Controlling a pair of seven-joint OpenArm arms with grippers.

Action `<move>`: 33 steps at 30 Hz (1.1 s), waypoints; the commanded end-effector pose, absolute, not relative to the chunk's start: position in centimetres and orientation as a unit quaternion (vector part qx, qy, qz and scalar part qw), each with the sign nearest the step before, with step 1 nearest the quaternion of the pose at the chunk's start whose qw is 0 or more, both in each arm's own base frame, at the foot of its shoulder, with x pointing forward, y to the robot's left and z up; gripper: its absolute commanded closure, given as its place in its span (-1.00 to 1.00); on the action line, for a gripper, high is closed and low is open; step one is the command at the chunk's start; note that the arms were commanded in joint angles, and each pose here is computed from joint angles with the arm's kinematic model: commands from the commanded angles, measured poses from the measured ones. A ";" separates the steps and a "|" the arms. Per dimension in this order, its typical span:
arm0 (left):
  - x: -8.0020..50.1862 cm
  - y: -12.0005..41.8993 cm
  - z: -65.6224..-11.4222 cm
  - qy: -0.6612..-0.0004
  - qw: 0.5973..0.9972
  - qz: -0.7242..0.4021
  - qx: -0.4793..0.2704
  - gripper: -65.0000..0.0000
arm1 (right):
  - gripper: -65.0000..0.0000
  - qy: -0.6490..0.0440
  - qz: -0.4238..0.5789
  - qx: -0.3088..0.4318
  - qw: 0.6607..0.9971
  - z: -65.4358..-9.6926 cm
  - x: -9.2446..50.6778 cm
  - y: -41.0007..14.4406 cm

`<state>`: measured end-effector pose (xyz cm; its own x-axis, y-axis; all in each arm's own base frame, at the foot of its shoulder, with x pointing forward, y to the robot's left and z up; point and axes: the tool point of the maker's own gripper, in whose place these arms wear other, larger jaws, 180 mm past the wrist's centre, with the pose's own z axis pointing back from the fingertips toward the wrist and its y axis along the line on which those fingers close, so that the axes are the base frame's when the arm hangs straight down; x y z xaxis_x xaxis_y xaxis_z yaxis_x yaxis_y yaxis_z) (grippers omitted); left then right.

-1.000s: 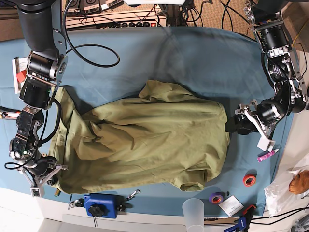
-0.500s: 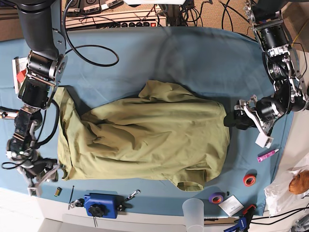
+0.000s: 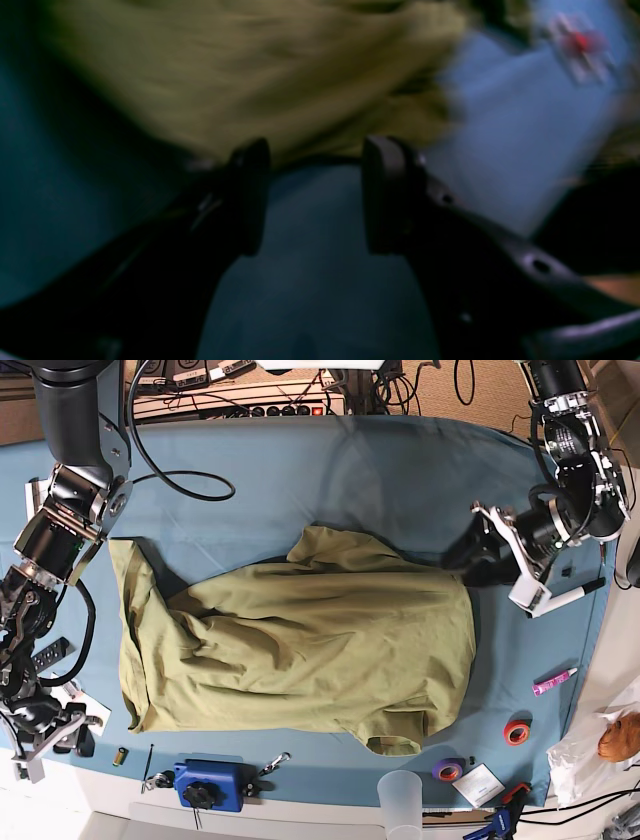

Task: Layout the t-shirt on the table in an organized manner, then fold the t-shirt properly
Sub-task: 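Move the left gripper to the shirt's collar edge and grasp it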

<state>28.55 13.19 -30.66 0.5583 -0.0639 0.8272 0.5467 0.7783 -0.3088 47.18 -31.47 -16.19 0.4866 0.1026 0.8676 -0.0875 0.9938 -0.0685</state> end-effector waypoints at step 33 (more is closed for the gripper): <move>25.9 -1.7 -34.7 -0.447 0.690 -0.567 0.048 0.18 | 0.21 -0.423 0.066 -0.035 0.903 -17.4 39.7 -39.3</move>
